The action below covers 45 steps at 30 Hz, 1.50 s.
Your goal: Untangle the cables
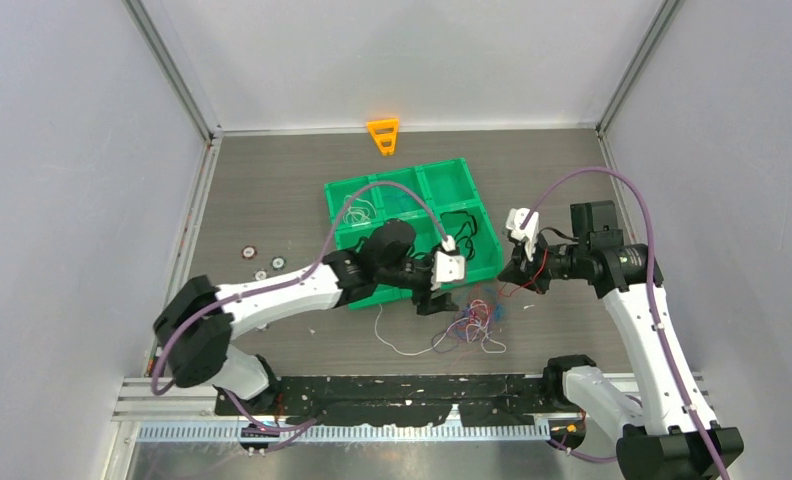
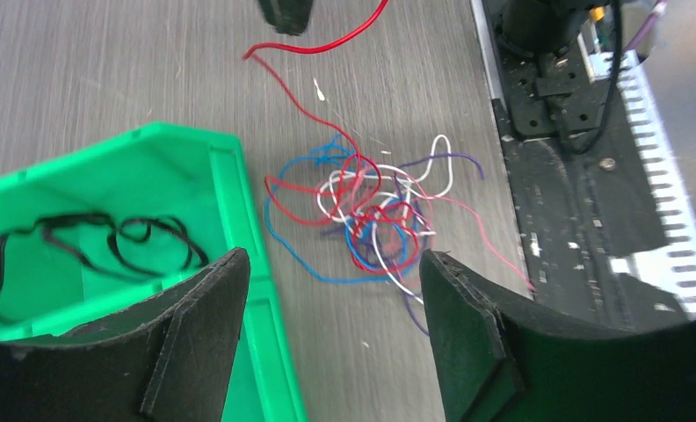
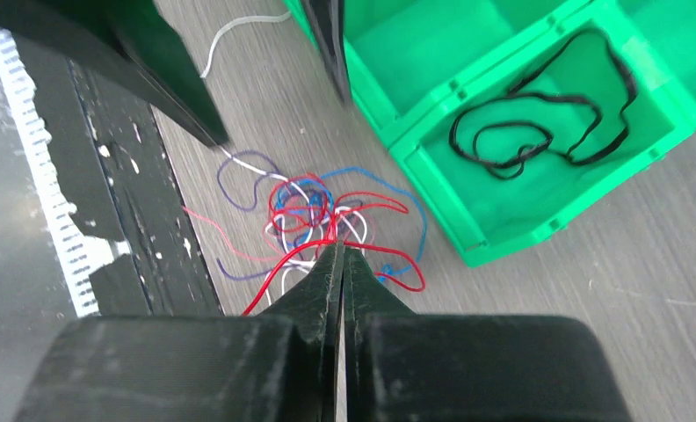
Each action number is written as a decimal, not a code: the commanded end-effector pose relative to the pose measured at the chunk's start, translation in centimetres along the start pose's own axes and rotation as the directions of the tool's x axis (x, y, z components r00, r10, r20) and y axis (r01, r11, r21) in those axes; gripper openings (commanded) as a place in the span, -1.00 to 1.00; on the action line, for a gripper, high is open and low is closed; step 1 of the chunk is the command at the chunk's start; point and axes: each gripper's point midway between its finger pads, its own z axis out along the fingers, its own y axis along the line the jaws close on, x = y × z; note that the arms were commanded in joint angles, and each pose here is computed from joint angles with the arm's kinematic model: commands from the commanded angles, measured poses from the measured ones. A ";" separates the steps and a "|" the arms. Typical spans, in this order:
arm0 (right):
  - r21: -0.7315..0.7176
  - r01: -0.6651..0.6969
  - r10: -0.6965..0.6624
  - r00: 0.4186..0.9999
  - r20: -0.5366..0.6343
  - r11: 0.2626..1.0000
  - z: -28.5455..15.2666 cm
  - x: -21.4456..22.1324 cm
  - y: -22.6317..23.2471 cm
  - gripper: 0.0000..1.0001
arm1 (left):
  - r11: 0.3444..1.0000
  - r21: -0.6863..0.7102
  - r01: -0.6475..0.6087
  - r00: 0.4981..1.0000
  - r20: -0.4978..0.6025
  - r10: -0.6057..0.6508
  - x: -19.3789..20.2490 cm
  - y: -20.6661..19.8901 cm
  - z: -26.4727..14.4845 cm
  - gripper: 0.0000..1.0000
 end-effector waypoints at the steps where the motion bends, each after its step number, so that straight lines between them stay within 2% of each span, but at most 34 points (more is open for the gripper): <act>1: -0.015 -0.008 0.010 0.995 0.101 1.000 -1.1 -3.5 0.7 -0.89 | 0.965 0.020 -0.263 0.960 0.100 0.260 -1.9 1.8 3.5 0.30; 8: -0.007 -0.014 0.015 0.996 0.090 1.000 -1.3 -3.3 1.0 -0.89 | 0.879 -0.001 -0.477 0.878 0.050 0.476 0.9 3.7 6.6 0.35; 14: -0.007 -0.020 0.020 0.996 0.087 1.000 -1.4 -3.5 0.9 -0.89 | 0.832 -0.006 -0.554 0.832 -0.019 0.554 2.7 5.2 9.0 0.37; 19: 0.003 -0.021 0.020 0.997 0.077 1.000 -1.5 -3.4 0.8 -0.89 | 0.763 0.046 -0.645 0.760 -0.059 0.647 4.5 4.5 10.0 0.35; 20: 0.003 -0.023 0.023 0.997 0.073 1.000 -1.5 -3.3 0.7 -0.89 | 0.754 0.038 -0.656 0.752 -0.062 0.657 4.4 4.6 10.0 0.24; 23: 0.006 -0.034 0.034 0.998 0.055 0.999 -1.3 -2.8 0.4 -0.89 | 0.749 -0.001 -0.662 0.748 -0.068 0.661 3.3 5.1 9.3 -0.30; 28: 0.018 -0.054 0.054 0.998 0.012 0.998 -0.6 -1.3 -0.3 -0.89 | 0.736 -0.027 -0.676 0.736 -0.067 0.674 1.0 4.7 6.0 -1.00; 32: 0.033 -0.079 0.080 0.997 -0.004 0.996 0.1 -0.4 -1.1 -0.89 | 0.741 -0.070 -0.668 0.744 -0.038 0.667 -1.7 4.0 2.8 -1.00; 34: 0.066 -0.089 0.091 0.995 -0.030 0.994 0.5 0.6 -2.0 -0.79 | 0.755 -0.123 -0.644 0.762 -0.019 0.647 -3.7 4.0 1.1 -1.00; 36: 0.112 -0.099 0.108 0.991 -0.082 0.989 0.9 2.2 -3.4 -0.50 | 0.780 -0.204 -0.591 0.796 0.009 0.605 -6.4 4.4 -1.0 -1.00; 39: 0.190 -0.083 0.117 0.978 -0.174 0.978 1.1 5.3 -5.4 -0.28 | 0.829 -0.305 -0.470 0.855 0.076 0.513 -11.0 5.0 -5.0 -1.00; 41: 0.208 -0.082 0.129 0.967 -0.222 0.975 1.3 7.6 -6.2 -0.10 | 0.840 -0.358 -0.407 0.873 0.119 0.473 -13.7 5.3 -7.8 -1.00; 44: 0.224 -0.106 0.168 0.946 -0.277 0.969 1.5 11.0 -6.8 0.46 | 0.857 -0.402 -0.323 0.893 0.170 0.417 -16.5 5.3 -11.1 -1.00; 45: 0.241 -0.095 0.166 0.941 -0.295 0.966 1.2 11.8 -7.4 0.55 | 0.861 -0.413 -0.298 0.900 0.180 0.397 -17.1 5.3 -12.0 -1.00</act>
